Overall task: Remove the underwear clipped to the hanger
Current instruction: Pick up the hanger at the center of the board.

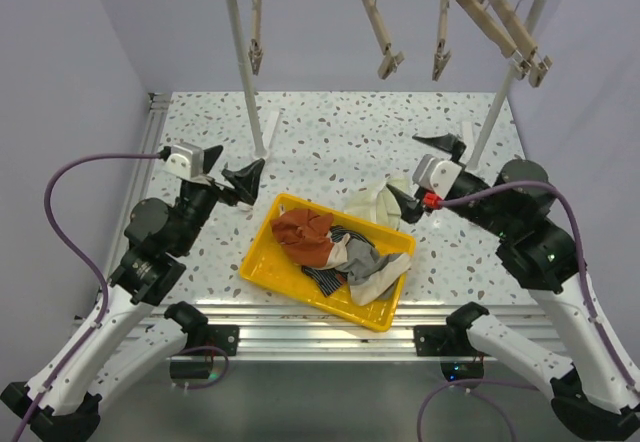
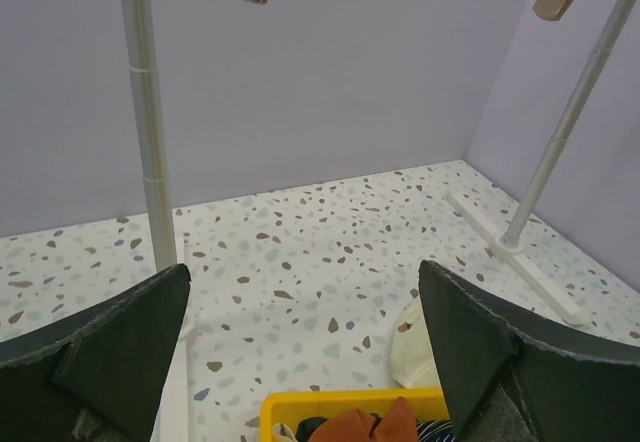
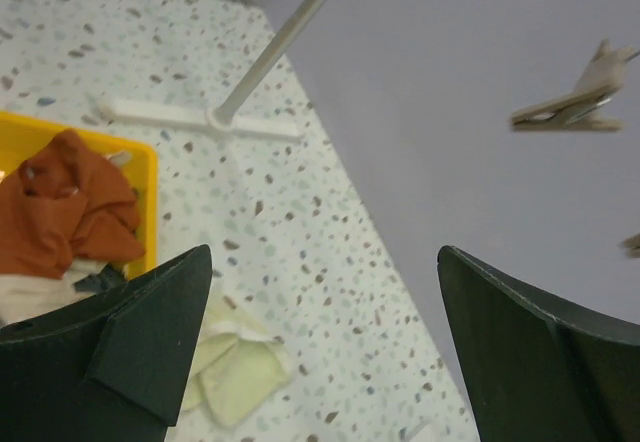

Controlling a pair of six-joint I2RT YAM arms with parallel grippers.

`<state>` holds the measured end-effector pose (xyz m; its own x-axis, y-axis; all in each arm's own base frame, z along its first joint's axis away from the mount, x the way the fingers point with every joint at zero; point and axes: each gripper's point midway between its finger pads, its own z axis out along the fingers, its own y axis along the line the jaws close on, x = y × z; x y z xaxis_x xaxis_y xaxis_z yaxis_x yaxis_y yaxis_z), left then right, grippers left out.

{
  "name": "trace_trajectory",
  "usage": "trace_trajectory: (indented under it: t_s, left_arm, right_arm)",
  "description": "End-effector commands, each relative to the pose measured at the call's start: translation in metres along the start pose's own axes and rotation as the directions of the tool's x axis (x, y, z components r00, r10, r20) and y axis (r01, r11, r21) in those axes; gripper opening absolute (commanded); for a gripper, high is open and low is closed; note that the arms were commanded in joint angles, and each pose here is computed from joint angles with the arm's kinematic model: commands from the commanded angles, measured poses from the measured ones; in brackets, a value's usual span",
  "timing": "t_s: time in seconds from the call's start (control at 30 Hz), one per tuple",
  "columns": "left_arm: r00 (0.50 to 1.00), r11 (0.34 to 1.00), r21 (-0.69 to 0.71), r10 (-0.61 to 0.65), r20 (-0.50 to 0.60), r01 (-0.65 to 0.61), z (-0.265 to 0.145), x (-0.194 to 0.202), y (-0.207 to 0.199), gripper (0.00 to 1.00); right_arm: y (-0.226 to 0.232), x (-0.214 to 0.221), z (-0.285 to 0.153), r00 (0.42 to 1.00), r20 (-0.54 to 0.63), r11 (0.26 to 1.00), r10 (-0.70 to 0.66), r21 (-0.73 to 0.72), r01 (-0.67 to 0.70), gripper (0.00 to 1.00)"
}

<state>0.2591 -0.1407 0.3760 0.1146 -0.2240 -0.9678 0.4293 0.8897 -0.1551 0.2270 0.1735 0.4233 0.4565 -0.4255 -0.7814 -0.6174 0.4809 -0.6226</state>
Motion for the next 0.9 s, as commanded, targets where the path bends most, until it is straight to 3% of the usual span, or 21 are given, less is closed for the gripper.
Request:
trace_trajectory:
  t_s: [0.0,0.1,0.17,0.27,0.37,0.4,0.43,0.5,0.53,0.63,0.77,0.87]
  left_arm:
    - [0.999,0.998,-0.034,-0.045,-0.013,0.044,0.000,0.005,0.004,1.00]
    - [0.998,0.997,-0.046,-0.057,-0.026,0.055,-0.001,0.009,0.006,1.00]
    - [0.997,0.996,-0.059,-0.069,-0.033,0.067,-0.003,0.011,0.008,1.00]
    - [0.996,0.994,-0.072,-0.087,-0.033,0.084,-0.007,0.012,0.010,1.00]
    - [0.992,0.991,-0.087,-0.107,-0.063,0.102,-0.011,0.024,0.012,1.00]
    - [0.991,0.990,-0.091,-0.114,-0.066,0.108,-0.012,0.026,0.013,1.00]
    - [0.990,0.989,-0.094,-0.122,-0.068,0.115,-0.013,0.027,0.013,1.00]
    - [0.988,0.987,-0.099,-0.133,-0.081,0.125,-0.016,0.031,0.013,1.00]
    - [0.987,0.986,-0.106,-0.136,-0.088,0.127,-0.018,0.033,0.015,1.00]
    - [0.984,0.984,-0.116,-0.150,-0.096,0.138,-0.022,0.038,0.016,1.00]
    - [0.983,0.981,-0.125,-0.161,-0.088,0.149,-0.027,0.038,0.018,1.00]
    - [0.983,0.979,-0.136,-0.162,-0.084,0.149,-0.028,0.040,0.021,1.00]
  right_arm:
    - [0.054,0.071,0.004,0.972,-0.217,0.982,0.091,-0.142,-0.124,0.99]
    - [0.073,0.129,0.013,0.882,-0.407,0.956,0.238,-0.060,-0.286,0.99]
    - [0.082,0.149,0.020,0.856,-0.425,0.942,0.294,-0.020,-0.334,0.99]
    - [0.100,0.176,0.032,0.762,-0.502,0.888,0.409,0.027,-0.459,0.97]
    - [0.117,0.215,0.044,0.603,-0.601,0.813,0.525,0.146,-0.563,0.94]
    - [0.114,0.229,0.044,0.558,-0.628,0.808,0.543,0.208,-0.552,0.94]
    - [0.120,0.255,0.048,0.475,-0.678,0.788,0.560,0.261,-0.557,0.93]
    - [0.116,0.273,0.056,0.382,-0.687,0.745,0.618,0.356,-0.564,0.93]
    - [0.114,0.289,0.061,0.303,-0.698,0.713,0.648,0.417,-0.563,0.89]
    - [0.127,0.317,0.068,0.189,-0.717,0.669,0.671,0.476,-0.571,0.85]
    - [0.136,0.337,0.082,0.175,-0.704,0.652,0.689,0.496,-0.573,0.81]
    - [0.148,0.361,0.085,0.119,-0.718,0.645,0.686,0.524,-0.557,0.77]
